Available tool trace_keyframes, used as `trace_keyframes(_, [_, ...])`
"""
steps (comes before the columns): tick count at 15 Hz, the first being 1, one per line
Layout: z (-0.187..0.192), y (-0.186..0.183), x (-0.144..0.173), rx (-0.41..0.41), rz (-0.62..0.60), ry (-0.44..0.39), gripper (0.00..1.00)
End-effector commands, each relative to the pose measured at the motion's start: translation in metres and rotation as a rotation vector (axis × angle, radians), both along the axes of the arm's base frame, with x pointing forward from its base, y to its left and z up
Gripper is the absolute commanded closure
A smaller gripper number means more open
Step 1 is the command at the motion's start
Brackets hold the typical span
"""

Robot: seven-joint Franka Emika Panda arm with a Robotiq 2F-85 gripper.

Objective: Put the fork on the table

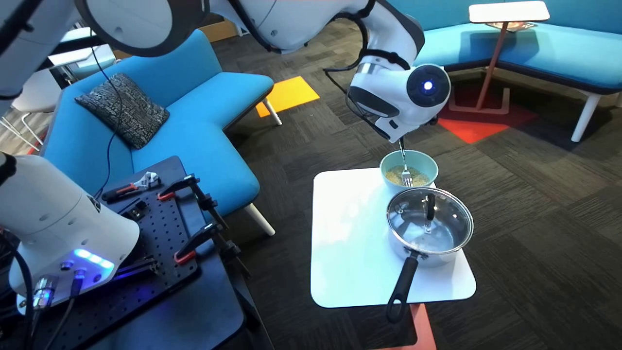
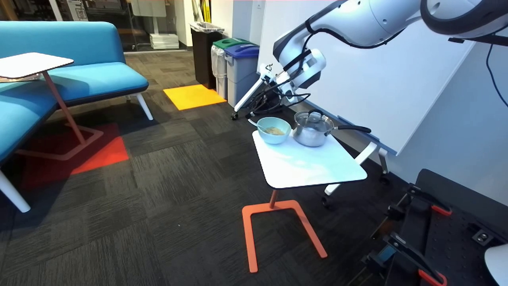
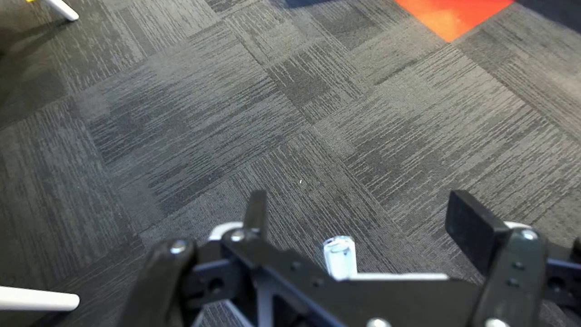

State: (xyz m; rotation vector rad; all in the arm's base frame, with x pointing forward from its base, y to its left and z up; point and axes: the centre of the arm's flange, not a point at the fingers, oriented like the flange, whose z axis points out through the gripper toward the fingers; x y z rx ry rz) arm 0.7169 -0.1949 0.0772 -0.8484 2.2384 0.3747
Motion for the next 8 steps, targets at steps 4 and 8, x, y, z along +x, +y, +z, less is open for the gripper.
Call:
trace_keyframes(4, [-0.013,0.005,0.006,-0.086,0.004,0.011,0.0])
trace_keyframes(8, [-0.025,0.007,0.006,-0.14,-0.008,0.037,0.0])
